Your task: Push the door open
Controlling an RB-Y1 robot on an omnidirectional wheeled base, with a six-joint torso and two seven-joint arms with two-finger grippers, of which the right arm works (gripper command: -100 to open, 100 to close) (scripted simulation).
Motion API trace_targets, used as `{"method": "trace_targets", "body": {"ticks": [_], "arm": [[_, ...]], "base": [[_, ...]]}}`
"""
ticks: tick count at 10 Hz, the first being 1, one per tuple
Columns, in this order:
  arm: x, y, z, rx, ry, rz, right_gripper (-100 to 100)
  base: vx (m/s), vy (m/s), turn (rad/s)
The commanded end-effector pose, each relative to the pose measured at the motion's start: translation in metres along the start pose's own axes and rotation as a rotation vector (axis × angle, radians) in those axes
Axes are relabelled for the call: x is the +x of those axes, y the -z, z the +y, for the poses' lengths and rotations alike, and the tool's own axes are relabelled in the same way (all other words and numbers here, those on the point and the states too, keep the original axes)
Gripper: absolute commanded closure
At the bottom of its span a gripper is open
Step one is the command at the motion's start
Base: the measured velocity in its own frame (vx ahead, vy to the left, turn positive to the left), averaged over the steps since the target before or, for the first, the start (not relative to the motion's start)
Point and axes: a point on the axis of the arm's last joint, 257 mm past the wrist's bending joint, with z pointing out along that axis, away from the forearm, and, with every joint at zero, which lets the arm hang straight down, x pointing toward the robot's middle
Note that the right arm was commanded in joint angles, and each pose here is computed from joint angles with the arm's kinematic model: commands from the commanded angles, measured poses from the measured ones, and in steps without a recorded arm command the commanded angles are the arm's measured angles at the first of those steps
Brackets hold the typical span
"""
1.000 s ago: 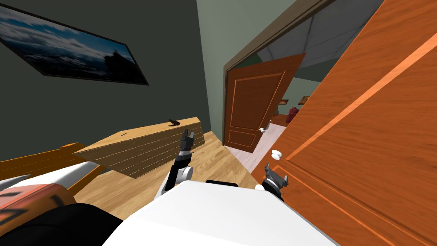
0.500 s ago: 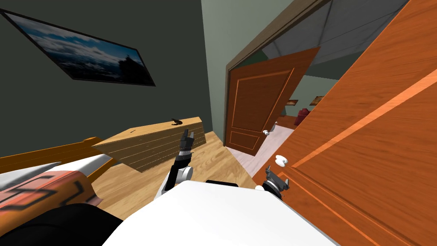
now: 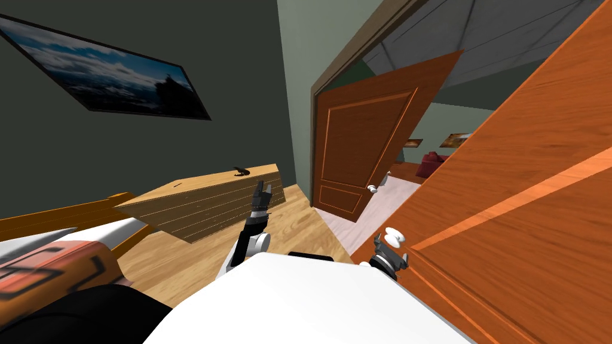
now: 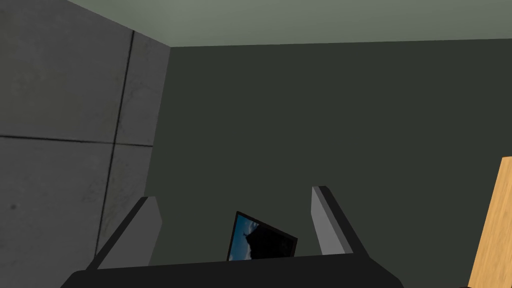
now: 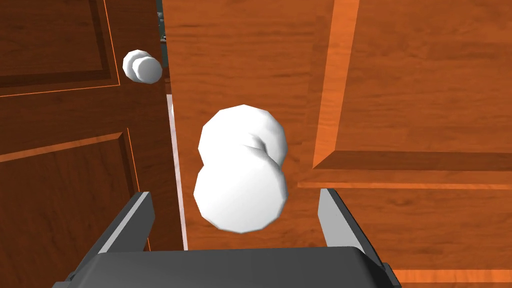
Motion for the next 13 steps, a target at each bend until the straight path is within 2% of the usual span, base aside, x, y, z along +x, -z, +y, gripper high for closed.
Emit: {"method": "trace_targets", "body": {"ticks": [1, 3, 4, 9, 10, 13], "arm": [[-0.002, 0.0015, 0.003, -0.005, -0.002, -0.003, -100], [-0.003, 0.0022, 0.004, -0.006, -0.003, -0.004, -100], [-0.003, 0.0022, 0.004, -0.006, -0.003, -0.004, 100], [-0.003, 0.0022, 0.004, -0.006, -0.003, -0.004, 100], [-0.001, -0.0032, 0.015, -0.029, 0.000, 0.000, 100], [-0.001, -0.0067, 0.031, -0.063, 0.002, 0.000, 100]], "base": [[0.110, -0.176, 0.022], [0.072, -0.110, 0.017], [-0.005, 0.006, -0.008], [-0.004, 0.006, 0.000], [0.102, -0.060, -0.028], [0.165, -0.092, -0.041]]}}
